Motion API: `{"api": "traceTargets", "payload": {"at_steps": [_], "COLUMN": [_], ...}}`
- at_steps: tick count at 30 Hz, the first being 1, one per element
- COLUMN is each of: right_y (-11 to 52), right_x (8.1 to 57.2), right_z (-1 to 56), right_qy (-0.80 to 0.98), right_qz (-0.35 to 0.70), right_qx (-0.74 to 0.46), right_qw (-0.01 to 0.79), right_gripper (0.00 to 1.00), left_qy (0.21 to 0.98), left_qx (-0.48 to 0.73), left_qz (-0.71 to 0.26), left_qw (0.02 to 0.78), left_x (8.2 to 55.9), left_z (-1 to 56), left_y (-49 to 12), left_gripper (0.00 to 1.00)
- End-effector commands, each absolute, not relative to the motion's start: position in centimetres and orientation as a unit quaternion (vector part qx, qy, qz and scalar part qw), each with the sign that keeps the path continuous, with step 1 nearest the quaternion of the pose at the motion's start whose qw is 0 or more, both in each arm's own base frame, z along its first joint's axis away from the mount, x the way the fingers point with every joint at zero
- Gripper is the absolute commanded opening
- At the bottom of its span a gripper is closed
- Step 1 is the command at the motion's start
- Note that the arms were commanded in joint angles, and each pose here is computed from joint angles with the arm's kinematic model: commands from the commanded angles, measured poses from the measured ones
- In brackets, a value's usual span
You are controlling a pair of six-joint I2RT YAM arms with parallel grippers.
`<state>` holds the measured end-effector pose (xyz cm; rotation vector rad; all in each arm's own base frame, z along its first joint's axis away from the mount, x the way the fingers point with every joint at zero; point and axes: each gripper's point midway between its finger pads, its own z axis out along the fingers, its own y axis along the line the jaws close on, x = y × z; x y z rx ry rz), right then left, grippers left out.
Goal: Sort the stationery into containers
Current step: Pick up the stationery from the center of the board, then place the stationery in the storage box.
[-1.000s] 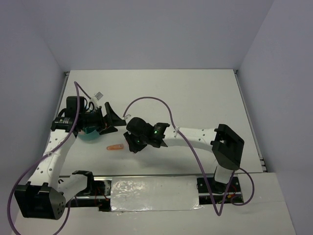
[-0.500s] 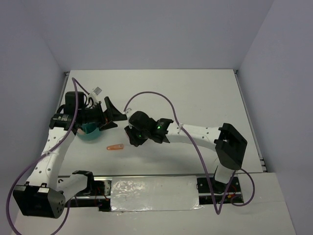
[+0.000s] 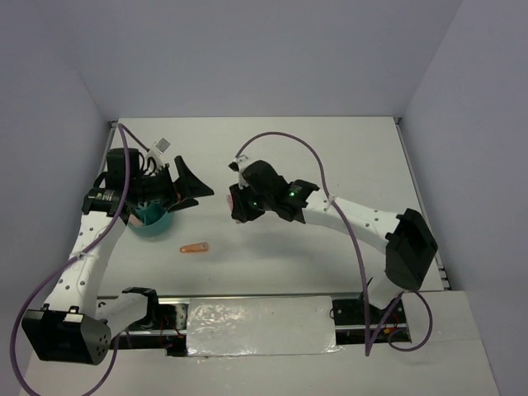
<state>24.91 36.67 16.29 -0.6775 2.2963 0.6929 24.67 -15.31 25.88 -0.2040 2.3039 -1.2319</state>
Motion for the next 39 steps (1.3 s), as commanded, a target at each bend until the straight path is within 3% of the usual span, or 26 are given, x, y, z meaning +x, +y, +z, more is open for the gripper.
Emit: {"api": "traceTargets", "payload": {"at_steps": [1, 11, 23, 25, 27, 29, 31, 32, 34, 35, 36, 39], "right_y": [39.3, 39.6, 40.9, 40.8, 40.9, 40.8, 41.2, 41.2, 41.6, 41.7, 41.8, 42.0], "right_x": [20.3, 18.7, 21.8, 22.0, 22.3, 22.7, 23.0, 23.1, 23.1, 23.1, 23.1, 23.4], "right_z": [23.3, 28.6, 27.0, 27.3, 27.6, 27.2, 27.1, 27.0, 27.3, 27.1, 27.1, 27.2], "right_qy": [0.780, 0.717, 0.757, 0.755, 0.758, 0.766, 0.768, 0.769, 0.768, 0.769, 0.769, 0.768], "right_qz": [0.384, 0.415, 0.349, 0.347, 0.337, 0.326, 0.322, 0.321, 0.324, 0.323, 0.325, 0.324], "right_qx": [-0.345, -0.378, -0.373, -0.373, -0.373, -0.372, -0.371, -0.372, -0.372, -0.375, -0.376, -0.375], "right_qw": [0.354, 0.414, 0.408, 0.412, 0.416, 0.412, 0.410, 0.408, 0.409, 0.404, 0.403, 0.405], "right_gripper": [0.02, 0.02, 0.02, 0.03, 0.03, 0.03, 0.03, 0.03, 0.03, 0.03, 0.04, 0.10], "left_qy": [0.833, 0.810, 0.817, 0.820, 0.823, 0.823, 0.824, 0.824, 0.823, 0.823, 0.823, 0.827], "left_qx": [-0.061, -0.066, -0.059, -0.062, -0.062, -0.061, -0.061, -0.061, -0.058, -0.057, -0.055, -0.051], "left_qz": [-0.475, -0.535, -0.528, -0.522, -0.517, -0.517, -0.516, -0.516, -0.517, -0.517, -0.516, -0.508], "left_qw": [0.277, 0.231, 0.224, 0.227, 0.228, 0.226, 0.226, 0.226, 0.228, 0.230, 0.231, 0.235], "left_x": [25.3, 25.1, 24.7, 24.9, 24.9, 24.8, 24.8, 24.9, 25.0, 25.1, 25.2, 25.4], "left_z": [26.9, 27.2, 26.8, 26.7, 26.4, 26.3, 26.1, 26.1, 26.2, 26.3, 26.3, 26.4], "left_y": [-15.7, -17.1, -17.4, -17.2, -17.1, -17.1, -17.1, -17.1, -17.2, -17.1, -17.1, -17.0], "left_gripper": [0.99, 0.99, 0.80, 0.65, 0.60, 0.41, 0.39, 0.31, 0.25, 0.07, 0.00, 0.00]}}
